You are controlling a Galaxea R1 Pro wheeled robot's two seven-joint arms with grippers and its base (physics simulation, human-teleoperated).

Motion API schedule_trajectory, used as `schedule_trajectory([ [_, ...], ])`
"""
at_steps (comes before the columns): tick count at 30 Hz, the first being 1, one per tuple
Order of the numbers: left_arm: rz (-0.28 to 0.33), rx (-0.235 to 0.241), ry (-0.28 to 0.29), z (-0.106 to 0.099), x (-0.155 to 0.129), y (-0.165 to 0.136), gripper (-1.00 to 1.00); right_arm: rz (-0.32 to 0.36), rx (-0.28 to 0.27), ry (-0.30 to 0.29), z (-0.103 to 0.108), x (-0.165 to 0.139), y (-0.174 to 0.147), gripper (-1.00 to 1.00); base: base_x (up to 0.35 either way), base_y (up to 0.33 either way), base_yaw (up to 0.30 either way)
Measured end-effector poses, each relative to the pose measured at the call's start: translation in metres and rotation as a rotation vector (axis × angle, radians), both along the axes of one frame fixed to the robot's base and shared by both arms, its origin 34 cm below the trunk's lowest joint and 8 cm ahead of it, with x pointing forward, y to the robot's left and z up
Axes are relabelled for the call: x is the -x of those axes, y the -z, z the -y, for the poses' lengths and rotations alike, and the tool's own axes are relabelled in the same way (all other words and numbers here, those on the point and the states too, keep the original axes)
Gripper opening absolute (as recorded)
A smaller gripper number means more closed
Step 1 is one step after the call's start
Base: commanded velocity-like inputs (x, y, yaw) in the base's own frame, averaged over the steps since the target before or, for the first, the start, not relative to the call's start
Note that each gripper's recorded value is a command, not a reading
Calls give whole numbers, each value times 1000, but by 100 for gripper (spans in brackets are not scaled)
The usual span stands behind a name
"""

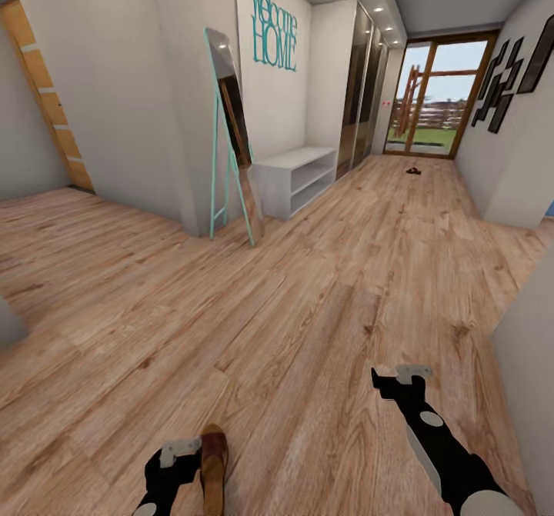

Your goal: Pick up the two gym shoes and the two sandals from the corridor floor and place them onto the hallstand (shoe rack) in the corridor, making sure they are on the rack and not on the floor. Arrange them so the two gym shoes are next to each other and the two sandals are next to each other.

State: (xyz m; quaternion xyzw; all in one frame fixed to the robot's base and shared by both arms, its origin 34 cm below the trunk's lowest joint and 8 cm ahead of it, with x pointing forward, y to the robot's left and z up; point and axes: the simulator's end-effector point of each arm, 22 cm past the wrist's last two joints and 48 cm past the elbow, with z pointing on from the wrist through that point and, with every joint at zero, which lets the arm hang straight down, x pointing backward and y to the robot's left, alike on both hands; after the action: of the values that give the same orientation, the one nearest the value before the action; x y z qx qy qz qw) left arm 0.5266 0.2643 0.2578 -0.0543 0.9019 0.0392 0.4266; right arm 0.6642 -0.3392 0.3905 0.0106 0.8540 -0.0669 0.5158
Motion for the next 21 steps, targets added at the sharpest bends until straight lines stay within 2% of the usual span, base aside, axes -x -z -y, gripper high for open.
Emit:
schedule_trajectory([
  [1, -1, 1, 2, 1, 1, 2, 100, 9, -3, -6, -1, -2, -2, 100, 0, 0, 0],
  [3, -11, 6, 13, 3, 3, 7, 100, 70, -17, -49, -13, -19, -29, 100, 0, 0, 0],
  [5, -23, 14, 22, 7, 5, 11, 100, 91, -28, -72, -20, -31, -51, 100, 0, 0, 0],
  [10, -42, 16, 45, 12, 4, 19, 100, 15, -46, -90, -30, -38, -67, 100, 0, 0, 0],
  [13, -55, 14, 55, 11, 2, 22, 100, 6, -45, -95, -32, -40, -69, 100, 0, 0, 0],
  [21, -119, 58, 106, 25, 5, 40, 100, -31, -45, -94, -32, -38, -48, 100, 0, 0, 0],
])
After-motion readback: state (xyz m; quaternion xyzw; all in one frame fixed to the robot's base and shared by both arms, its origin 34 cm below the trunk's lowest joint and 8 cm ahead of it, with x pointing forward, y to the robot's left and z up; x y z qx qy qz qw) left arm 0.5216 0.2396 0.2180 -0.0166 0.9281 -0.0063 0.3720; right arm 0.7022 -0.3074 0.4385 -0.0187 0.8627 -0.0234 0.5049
